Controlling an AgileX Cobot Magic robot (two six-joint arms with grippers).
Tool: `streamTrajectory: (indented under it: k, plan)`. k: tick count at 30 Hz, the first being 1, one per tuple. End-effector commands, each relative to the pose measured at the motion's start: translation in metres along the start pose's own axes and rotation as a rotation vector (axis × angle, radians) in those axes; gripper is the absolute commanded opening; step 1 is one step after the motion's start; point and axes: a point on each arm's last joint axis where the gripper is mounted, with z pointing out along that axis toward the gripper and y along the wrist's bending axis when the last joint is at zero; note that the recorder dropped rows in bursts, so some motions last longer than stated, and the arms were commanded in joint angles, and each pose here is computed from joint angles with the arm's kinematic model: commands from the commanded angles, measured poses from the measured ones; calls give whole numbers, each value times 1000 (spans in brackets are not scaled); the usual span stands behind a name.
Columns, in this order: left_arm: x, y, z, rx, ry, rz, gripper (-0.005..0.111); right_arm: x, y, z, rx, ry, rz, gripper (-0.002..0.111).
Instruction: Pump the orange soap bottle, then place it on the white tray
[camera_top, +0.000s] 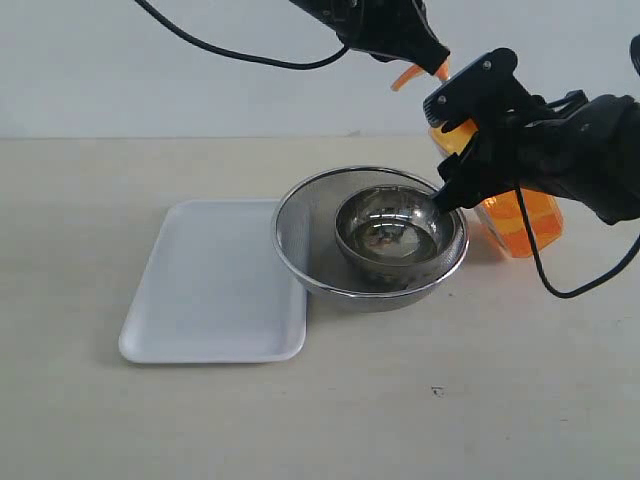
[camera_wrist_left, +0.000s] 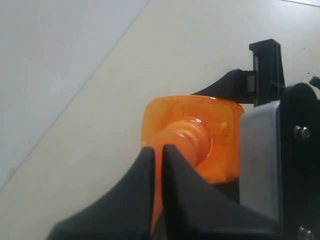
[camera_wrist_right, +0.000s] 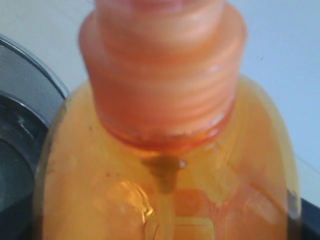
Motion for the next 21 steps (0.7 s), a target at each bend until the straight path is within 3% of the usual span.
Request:
streamTrajectory:
  k: [1, 21]
  plan:
    - [32, -18, 35, 111, 167, -10, 5, 6, 19, 0, -151, 55, 45, 0]
    - [32, -16, 33, 97, 172, 6, 5, 6, 19, 0, -151, 55, 45, 0]
